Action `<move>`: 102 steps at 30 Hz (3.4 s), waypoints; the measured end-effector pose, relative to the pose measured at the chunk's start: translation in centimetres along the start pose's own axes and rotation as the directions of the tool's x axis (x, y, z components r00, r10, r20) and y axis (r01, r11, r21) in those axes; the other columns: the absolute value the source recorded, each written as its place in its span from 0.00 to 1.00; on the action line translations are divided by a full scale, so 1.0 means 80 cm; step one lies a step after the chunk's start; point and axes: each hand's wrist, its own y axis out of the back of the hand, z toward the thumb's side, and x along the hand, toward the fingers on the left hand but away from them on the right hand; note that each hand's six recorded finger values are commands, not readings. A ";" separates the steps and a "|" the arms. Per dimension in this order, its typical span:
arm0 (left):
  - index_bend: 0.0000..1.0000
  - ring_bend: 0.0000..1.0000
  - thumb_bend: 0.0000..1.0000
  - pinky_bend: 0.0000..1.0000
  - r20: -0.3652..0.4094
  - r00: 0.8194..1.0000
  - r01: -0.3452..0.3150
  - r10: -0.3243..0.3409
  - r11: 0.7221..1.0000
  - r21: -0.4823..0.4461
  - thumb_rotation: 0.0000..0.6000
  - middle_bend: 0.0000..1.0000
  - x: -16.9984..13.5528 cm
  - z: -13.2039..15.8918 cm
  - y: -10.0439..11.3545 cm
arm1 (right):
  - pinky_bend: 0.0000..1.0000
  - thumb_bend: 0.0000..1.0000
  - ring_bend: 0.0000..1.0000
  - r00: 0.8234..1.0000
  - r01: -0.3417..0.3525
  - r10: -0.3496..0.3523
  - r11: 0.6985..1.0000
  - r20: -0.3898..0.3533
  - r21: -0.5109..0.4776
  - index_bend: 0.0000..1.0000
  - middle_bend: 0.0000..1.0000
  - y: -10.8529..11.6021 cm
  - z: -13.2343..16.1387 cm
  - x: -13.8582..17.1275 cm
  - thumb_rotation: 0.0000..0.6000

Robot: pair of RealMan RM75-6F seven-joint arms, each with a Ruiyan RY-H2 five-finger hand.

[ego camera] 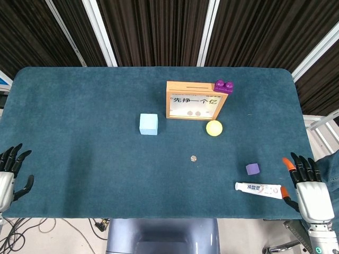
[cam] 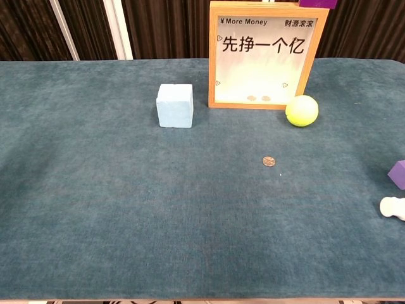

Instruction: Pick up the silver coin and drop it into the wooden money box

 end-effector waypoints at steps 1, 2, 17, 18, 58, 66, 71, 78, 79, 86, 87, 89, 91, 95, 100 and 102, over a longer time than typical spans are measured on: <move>0.16 0.00 0.43 0.10 -0.001 1.000 0.001 -0.001 1.000 0.000 1.00 0.01 0.000 0.000 0.000 | 0.00 0.42 0.00 1.000 -0.004 0.004 1.000 -0.007 -0.001 0.12 0.00 0.000 0.002 -0.002 1.00; 0.16 0.00 0.43 0.10 0.000 1.000 0.001 -0.001 1.000 0.001 1.00 0.01 0.000 0.000 0.000 | 0.00 0.39 0.00 1.000 -0.009 0.009 1.000 -0.016 0.000 0.12 0.00 0.000 0.004 -0.004 1.00; 0.16 0.00 0.43 0.10 -0.003 1.000 0.008 -0.008 1.000 -0.017 1.00 0.01 -0.001 0.000 -0.001 | 0.00 0.27 0.00 0.953 -0.246 0.244 0.969 -0.180 0.008 0.14 0.00 -0.020 0.076 -0.097 1.00; 0.16 0.00 0.43 0.10 -0.004 1.000 0.009 -0.009 1.000 -0.019 1.00 0.01 -0.002 0.000 -0.001 | 0.00 0.27 0.00 0.944 -0.274 0.271 0.962 -0.191 0.008 0.14 0.00 -0.024 0.084 -0.107 1.00; 0.16 0.00 0.43 0.10 -0.034 0.999 0.030 -0.031 0.998 -0.050 1.00 0.01 0.000 -0.006 -0.003 | 0.00 0.36 0.00 0.834 -0.460 0.440 0.888 -0.334 0.022 0.41 0.00 -0.146 0.221 -0.219 1.00; 0.16 0.00 0.43 0.10 -0.036 0.999 0.031 -0.033 0.998 -0.054 1.00 0.01 0.000 -0.006 -0.003 | 0.00 0.36 0.00 0.828 -0.468 0.447 0.883 -0.339 0.022 0.41 0.00 -0.163 0.235 -0.223 1.00; 0.16 0.00 0.43 0.10 -0.037 0.999 0.033 -0.035 0.998 -0.055 1.00 0.01 0.001 -0.007 -0.003 | 0.00 0.36 0.00 0.828 -0.468 0.449 0.883 -0.337 0.028 0.41 0.00 -0.168 0.241 -0.228 1.00; 0.16 0.00 0.43 0.10 -0.037 0.999 0.033 -0.035 0.998 -0.056 1.00 0.01 0.001 -0.007 -0.003 | 0.00 0.36 0.00 0.824 -0.474 0.458 0.880 -0.334 0.039 0.41 0.00 -0.178 0.242 -0.227 1.00; 0.16 0.00 0.43 0.10 -0.037 0.999 0.033 -0.035 0.998 -0.057 1.00 0.01 0.001 -0.007 -0.003 | 0.00 0.36 0.00 0.824 -0.475 0.459 0.879 -0.334 0.037 0.41 0.00 -0.179 0.242 -0.227 1.00; 0.16 0.00 0.43 0.10 -0.036 0.999 0.033 -0.035 0.998 -0.055 1.00 0.01 0.001 -0.007 -0.003 | 0.00 0.36 0.00 0.820 -0.479 0.462 0.877 -0.338 0.038 0.41 0.00 -0.183 0.243 -0.224 1.00; 0.17 0.00 0.43 0.10 -0.036 0.999 0.033 -0.035 0.998 -0.055 1.00 0.01 0.001 -0.007 -0.003 | 0.00 0.36 0.00 0.820 -0.479 0.463 0.877 -0.338 0.039 0.41 0.00 -0.184 0.243 -0.224 1.00; 0.17 0.00 0.43 0.10 -0.037 0.999 0.033 -0.035 0.998 -0.055 1.00 0.01 0.000 -0.007 -0.003 | 0.00 0.36 0.00 0.820 -0.479 0.463 0.877 -0.337 0.040 0.41 0.00 -0.185 0.244 -0.224 1.00; 0.17 0.00 0.43 0.10 -0.037 0.999 0.034 -0.036 0.998 -0.055 1.00 0.01 0.000 -0.007 -0.003 | 0.00 0.36 0.00 0.820 -0.479 0.464 0.877 -0.337 0.041 0.41 0.00 -0.186 0.244 -0.225 1.00; 0.17 0.00 0.43 0.10 -0.038 0.999 0.034 -0.036 0.998 -0.055 1.00 0.01 0.000 -0.007 -0.003 | 0.00 0.36 0.00 0.817 -0.484 0.469 0.874 -0.334 0.043 0.41 0.00 -0.188 0.244 -0.224 1.00; 0.17 0.00 0.43 0.10 -0.038 0.999 0.034 -0.036 0.998 -0.055 1.00 0.01 0.000 -0.008 -0.003 | 0.00 0.36 0.00 0.818 -0.487 0.471 0.873 -0.330 0.041 0.41 0.00 -0.190 0.244 -0.225 1.00; 0.17 0.00 0.43 0.10 -0.038 0.999 0.034 -0.036 0.998 -0.054 1.00 0.01 0.000 -0.008 -0.003 | 0.00 0.36 0.00 0.819 -0.486 0.470 0.873 -0.329 0.038 0.41 0.00 -0.190 0.244 -0.226 1.00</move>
